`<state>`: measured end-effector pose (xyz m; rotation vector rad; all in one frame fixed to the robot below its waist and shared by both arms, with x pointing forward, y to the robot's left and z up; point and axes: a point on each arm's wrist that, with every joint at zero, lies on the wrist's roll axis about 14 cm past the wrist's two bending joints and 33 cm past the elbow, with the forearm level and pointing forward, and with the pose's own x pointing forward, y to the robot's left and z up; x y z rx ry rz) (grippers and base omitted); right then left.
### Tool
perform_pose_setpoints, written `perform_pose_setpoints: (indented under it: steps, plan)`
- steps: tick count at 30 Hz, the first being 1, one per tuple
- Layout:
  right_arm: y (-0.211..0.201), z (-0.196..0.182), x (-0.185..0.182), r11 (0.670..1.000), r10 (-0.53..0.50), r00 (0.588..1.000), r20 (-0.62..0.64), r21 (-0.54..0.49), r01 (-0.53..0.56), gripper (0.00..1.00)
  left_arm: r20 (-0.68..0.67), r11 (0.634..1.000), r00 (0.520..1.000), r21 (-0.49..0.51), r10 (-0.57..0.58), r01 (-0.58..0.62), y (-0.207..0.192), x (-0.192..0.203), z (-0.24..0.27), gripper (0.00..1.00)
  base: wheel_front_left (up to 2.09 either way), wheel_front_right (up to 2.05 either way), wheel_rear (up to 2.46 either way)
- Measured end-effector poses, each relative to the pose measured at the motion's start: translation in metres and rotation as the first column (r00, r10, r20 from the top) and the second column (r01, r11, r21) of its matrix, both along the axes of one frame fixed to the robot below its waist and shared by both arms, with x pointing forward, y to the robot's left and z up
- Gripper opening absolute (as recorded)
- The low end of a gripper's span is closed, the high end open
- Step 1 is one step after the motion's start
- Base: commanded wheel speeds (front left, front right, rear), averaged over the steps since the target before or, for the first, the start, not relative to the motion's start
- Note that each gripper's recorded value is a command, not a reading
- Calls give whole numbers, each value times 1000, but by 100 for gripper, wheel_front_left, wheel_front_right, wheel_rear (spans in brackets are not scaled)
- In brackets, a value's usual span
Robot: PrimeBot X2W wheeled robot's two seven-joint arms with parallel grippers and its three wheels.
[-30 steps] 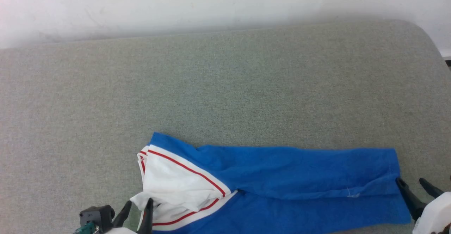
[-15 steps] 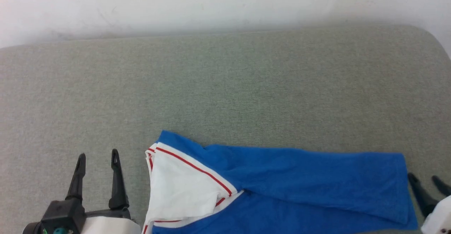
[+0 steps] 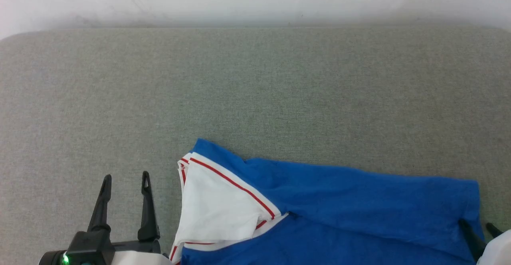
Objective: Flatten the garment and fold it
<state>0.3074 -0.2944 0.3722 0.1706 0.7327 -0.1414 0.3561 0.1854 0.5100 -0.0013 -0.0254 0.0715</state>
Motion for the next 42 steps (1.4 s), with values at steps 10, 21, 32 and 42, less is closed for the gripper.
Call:
perform_pose_setpoints:
  steps: [10, 21, 32, 42]
  plan:
    - [11, -1, 14, 998, -4, 1000, 19, 60, 3, 0, -4, 1000, 1000, 6, -12, 13, -4, 6, 1, 100, 0, 0, 0]
    - [-94, 53, 11, 969, -138, 982, 130, -189, 162, 0, 12, 999, 999, -10, -38, 38, -15, 5, 6, 100, 0, 0, 0]
    - [-42, 74, 35, 992, -24, 977, 213, -112, 49, 0, 17, 999, 999, -22, -34, 34, -14, 2, 8, 100, 0, 0, 0]
    - [122, 94, 51, 933, 321, 904, 281, 73, -353, 0, 8, 998, 999, -47, -47, 47, -19, -4, 4, 100, 0, 0, 0]
